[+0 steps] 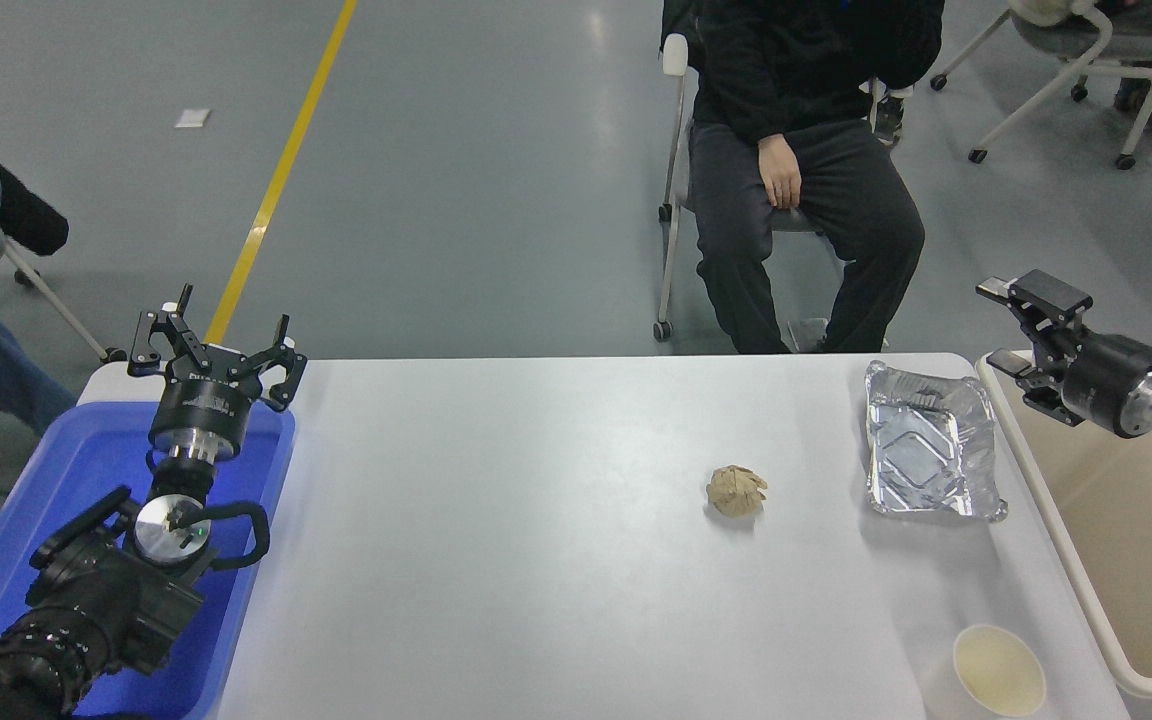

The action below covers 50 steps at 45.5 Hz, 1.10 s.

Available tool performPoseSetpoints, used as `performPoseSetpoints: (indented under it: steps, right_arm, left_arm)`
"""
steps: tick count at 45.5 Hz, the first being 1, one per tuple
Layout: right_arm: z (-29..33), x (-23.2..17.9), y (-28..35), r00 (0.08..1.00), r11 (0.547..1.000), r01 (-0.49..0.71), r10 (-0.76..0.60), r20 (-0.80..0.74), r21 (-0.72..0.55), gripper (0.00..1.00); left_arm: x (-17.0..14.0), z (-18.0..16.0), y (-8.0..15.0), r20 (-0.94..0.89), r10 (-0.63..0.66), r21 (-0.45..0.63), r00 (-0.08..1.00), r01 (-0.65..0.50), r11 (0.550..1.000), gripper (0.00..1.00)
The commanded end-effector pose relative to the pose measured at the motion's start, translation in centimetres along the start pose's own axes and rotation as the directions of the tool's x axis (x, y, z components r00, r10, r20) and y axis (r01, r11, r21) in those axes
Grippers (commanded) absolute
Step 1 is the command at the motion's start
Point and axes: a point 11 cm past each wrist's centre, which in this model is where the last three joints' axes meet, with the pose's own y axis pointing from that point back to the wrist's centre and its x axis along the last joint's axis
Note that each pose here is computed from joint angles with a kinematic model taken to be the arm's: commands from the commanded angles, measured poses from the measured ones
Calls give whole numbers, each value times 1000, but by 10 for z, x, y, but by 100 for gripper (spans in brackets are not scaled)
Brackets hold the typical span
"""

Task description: Pick up paper cup place in dustbin

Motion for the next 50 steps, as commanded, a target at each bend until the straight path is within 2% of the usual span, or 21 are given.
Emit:
performPoseSetpoints:
  steps: [1,10,14,21,24,31,34,39,50]
  right_arm:
    - [-5,17,28,976,978,127,-154,-156,-167,100]
    - [-22,21,40,907,913,266,-346,-240,-310,100]
    - [-32,21,42,834,855,308,-454,-315,-417,100]
    - [-53,18,48,701,735,353,-618,-357,-579,100]
    - [-67,12,54,660,684,383,-673,-335,-620,100]
    - [-99,3,72,582,608,410,-748,-319,-680,100]
    - [-116,5,72,542,600,374,-760,-359,-707,100]
    - [-145,8,69,514,626,335,-748,-420,-704,100]
    - [-214,25,80,523,742,265,-647,-555,-616,100]
  left_arm:
    - [0,0,0,1,0,2,1000,0,1000,99]
    - [0,0,0,1,0,2,1000,0,1000,99]
    - [0,0,0,0,0,0,1000,0,1000,99]
    - [0,0,0,0,0,0,1000,0,1000,99]
    - [0,0,0,0,0,0,1000,0,1000,99]
    - [0,0,0,0,0,0,1000,0,1000,99]
    - [0,0,0,0,0,1,1000,0,1000,99]
    - [0,0,0,0,1,0,1000,-1,1000,99]
    - [0,0,0,0,1,0,1000,-1,1000,99]
